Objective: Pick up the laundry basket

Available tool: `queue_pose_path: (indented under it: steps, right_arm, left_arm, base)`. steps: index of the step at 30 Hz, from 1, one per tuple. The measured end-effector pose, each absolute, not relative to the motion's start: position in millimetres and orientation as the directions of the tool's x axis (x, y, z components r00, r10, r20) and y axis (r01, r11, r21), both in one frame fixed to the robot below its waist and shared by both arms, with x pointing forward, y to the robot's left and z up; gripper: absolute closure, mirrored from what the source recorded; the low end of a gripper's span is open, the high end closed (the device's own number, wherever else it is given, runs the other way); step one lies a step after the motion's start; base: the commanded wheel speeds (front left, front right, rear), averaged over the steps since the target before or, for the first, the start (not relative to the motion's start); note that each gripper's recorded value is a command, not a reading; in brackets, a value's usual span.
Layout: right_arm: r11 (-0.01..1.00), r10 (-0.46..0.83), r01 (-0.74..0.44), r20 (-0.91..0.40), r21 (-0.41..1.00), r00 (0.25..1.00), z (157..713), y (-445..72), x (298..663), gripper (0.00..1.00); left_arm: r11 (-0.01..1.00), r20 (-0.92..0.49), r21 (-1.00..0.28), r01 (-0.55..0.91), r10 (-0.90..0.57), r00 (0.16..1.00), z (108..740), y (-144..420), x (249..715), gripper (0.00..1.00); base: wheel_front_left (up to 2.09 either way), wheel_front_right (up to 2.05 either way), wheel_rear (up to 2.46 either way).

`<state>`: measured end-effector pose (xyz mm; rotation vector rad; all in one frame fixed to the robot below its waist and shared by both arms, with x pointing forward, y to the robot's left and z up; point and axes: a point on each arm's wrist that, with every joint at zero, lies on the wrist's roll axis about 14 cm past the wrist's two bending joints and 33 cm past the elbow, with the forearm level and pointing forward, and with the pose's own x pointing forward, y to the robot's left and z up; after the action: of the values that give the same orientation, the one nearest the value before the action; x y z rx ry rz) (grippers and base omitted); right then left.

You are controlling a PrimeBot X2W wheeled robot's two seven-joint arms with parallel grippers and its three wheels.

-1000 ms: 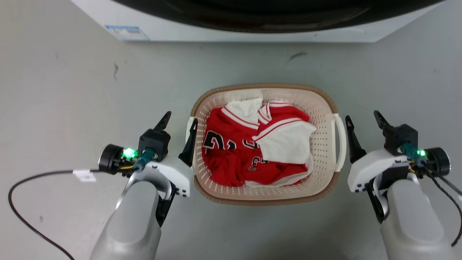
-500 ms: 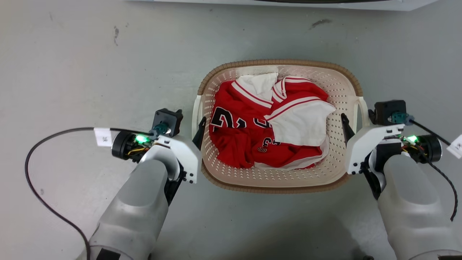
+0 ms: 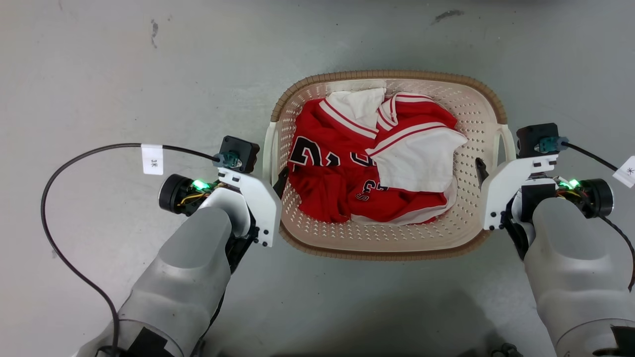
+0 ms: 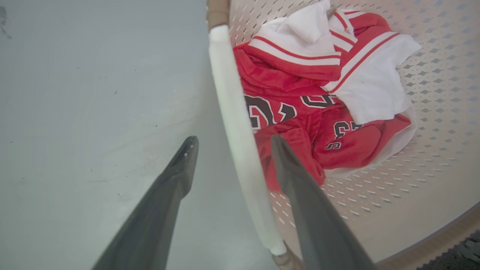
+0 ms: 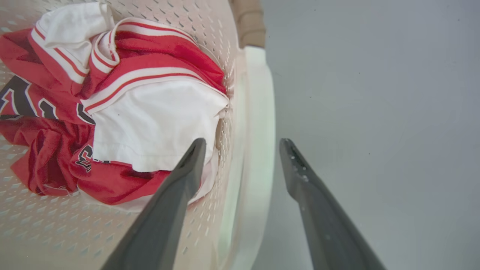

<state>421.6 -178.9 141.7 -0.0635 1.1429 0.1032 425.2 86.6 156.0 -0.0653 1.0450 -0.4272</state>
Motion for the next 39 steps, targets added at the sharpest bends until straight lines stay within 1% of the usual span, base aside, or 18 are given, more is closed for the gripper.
queue_pose_path:
  steps: [7, 18, 19, 20, 21, 32, 39]
  right_arm:
    - [0.994, 0.044, -0.107, -0.926, 0.004, 0.374, 132.2, -179.5, 417.0, 0.00]
    - [0.994, 0.045, -0.111, -0.939, 0.007, 0.341, 122.2, -177.8, 413.3, 0.00]
    - [0.994, 0.045, -0.110, -0.939, 0.008, 0.340, 121.7, -177.6, 413.5, 0.22]
    - [0.994, 0.047, -0.110, -0.941, 0.010, 0.336, 120.8, -176.9, 412.9, 0.89]
    - [0.993, 0.048, -0.113, -0.942, 0.011, 0.333, 120.2, -176.3, 412.3, 1.00]
    - [0.993, 0.055, -0.118, -0.945, 0.017, 0.322, 122.7, -172.8, 412.2, 1.00]
    - [0.992, 0.051, -0.126, -0.947, 0.012, 0.317, 140.3, -172.3, 414.2, 1.00]
  left_arm:
    - [0.912, -0.842, -0.277, 0.304, -0.382, 0.380, 149.3, 87.8, 422.0, 0.00]
    - [0.909, -0.851, -0.298, 0.293, -0.392, 0.350, 142.1, 90.4, 417.9, 0.00]
    - [0.908, -0.851, -0.299, 0.293, -0.393, 0.348, 141.6, 90.1, 417.5, 0.22]
    - [0.907, -0.852, -0.301, 0.294, -0.394, 0.344, 141.1, 89.6, 416.8, 0.82]
    - [0.907, -0.853, -0.304, 0.292, -0.396, 0.341, 140.6, 89.3, 416.1, 1.00]
    - [0.904, -0.849, -0.327, 0.276, -0.410, 0.333, 144.2, 85.3, 413.8, 1.00]
    - [0.899, -0.844, -0.329, 0.288, -0.417, 0.337, 162.8, 84.7, 415.8, 1.00]
  base:
    - [0.00, 0.00, 0.00]
    - [0.00, 0.00, 0.00]
    - [0.00, 0.00, 0.00]
    - [0.00, 0.00, 0.00]
    - [0.00, 0.00, 0.00]
    - [0.00, 0.00, 0.00]
    - [0.00, 0.00, 0.00]
